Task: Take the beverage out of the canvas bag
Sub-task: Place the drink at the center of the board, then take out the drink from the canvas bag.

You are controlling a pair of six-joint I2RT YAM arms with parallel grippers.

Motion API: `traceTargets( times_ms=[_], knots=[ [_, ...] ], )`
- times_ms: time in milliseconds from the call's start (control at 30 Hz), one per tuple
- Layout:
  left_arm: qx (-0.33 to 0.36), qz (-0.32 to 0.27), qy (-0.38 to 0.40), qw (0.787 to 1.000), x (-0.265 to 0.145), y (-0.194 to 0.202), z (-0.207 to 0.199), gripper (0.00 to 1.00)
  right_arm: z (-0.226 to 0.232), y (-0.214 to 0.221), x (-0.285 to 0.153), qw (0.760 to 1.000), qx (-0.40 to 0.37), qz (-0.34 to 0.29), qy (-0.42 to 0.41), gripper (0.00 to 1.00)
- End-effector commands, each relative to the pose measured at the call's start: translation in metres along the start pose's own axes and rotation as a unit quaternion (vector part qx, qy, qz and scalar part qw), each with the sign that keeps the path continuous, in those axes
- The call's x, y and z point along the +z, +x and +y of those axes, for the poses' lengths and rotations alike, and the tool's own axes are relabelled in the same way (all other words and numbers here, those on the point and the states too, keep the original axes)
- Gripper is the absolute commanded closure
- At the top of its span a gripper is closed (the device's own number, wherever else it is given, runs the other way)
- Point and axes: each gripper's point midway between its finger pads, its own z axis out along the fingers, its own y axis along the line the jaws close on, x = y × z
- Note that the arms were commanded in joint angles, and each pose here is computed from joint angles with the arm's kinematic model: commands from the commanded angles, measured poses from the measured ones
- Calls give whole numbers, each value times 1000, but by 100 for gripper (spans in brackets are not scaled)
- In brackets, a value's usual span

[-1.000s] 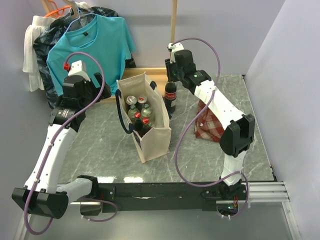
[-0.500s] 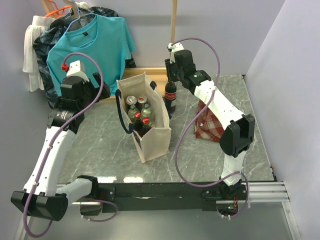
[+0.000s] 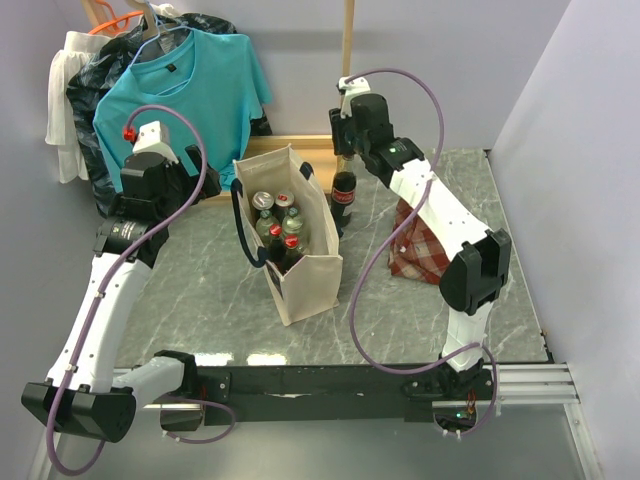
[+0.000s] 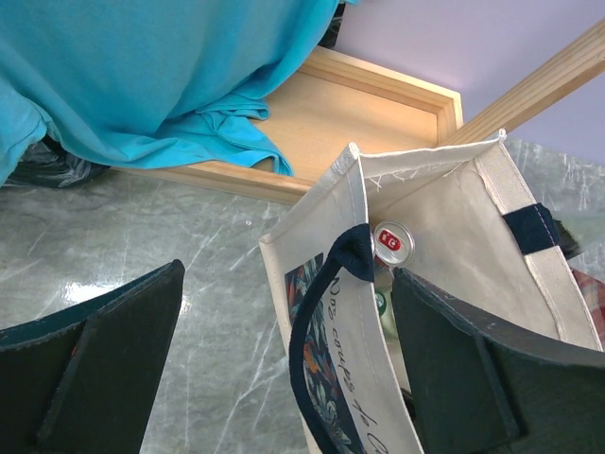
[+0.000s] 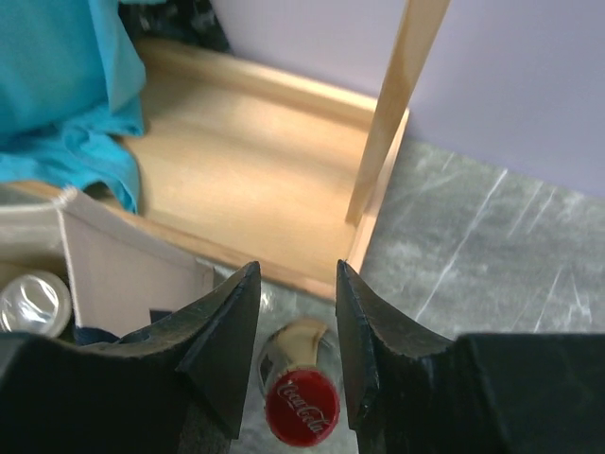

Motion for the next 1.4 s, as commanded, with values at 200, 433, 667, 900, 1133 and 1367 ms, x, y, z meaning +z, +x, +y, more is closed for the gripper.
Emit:
traceTargets(
  times_ms=[200,433,667,900,1133,1367],
  knots=[
    [-1,-13,20,1000,-8,-11,-9,4,2,-61,-35,996,11,-84,0,56],
    [-9,-26,16,999,-24,-17,-6,4,-3,-70,-66,995,17,-99,7,54],
    [-28,-34,28,999,-48,-22,-9,4,1,-72,-118,994,32,-103,-16,52],
    [-58,-25,25,998,-60,-14,-7,4,17,-52,-178,988,74,-105,-88,52],
    [-97,-38,40,994,-83,-20,-11,4,25,-19,-219,980,90,-122,-130,45],
    [-101,-38,61,992,-96,-31,-21,4,15,-27,-244,985,72,-105,-117,46]
  ],
)
